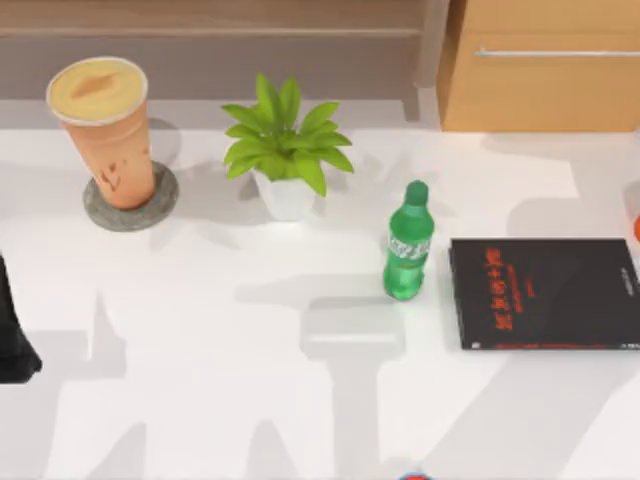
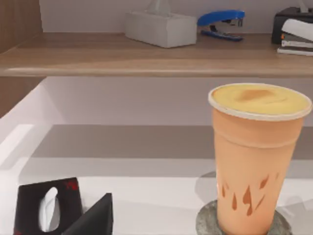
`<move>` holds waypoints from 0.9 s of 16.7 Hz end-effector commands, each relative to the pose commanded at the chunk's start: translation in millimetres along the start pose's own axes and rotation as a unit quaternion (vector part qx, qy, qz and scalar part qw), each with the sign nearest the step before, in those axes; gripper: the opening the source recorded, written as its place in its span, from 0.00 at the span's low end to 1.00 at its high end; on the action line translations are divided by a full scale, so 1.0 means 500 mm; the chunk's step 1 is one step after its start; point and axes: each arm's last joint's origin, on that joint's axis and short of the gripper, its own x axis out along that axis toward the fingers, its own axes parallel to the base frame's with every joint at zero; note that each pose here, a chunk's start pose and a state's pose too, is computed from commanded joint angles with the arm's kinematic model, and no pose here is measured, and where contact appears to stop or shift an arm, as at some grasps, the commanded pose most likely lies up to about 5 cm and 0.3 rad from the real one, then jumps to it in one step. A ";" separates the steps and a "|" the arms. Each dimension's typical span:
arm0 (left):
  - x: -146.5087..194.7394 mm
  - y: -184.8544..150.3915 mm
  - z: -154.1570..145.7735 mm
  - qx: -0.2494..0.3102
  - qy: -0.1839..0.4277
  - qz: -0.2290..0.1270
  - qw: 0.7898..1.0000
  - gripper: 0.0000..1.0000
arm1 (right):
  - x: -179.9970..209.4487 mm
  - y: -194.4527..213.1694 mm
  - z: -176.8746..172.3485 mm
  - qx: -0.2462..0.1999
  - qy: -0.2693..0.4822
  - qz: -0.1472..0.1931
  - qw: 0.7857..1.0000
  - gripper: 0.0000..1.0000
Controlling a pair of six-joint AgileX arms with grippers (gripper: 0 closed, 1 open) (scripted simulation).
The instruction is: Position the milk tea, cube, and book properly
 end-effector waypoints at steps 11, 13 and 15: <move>0.000 0.000 0.000 0.000 0.000 0.000 1.000 1.00 | 0.000 0.000 0.000 0.000 0.000 0.000 1.000 0.00; 0.000 0.000 0.000 0.000 0.000 0.000 1.000 1.00 | 0.000 0.000 0.000 0.000 0.000 0.000 1.000 0.00; 0.000 0.000 0.000 0.000 0.000 0.000 1.000 1.00 | 0.000 0.000 0.000 0.000 0.000 0.000 1.000 0.00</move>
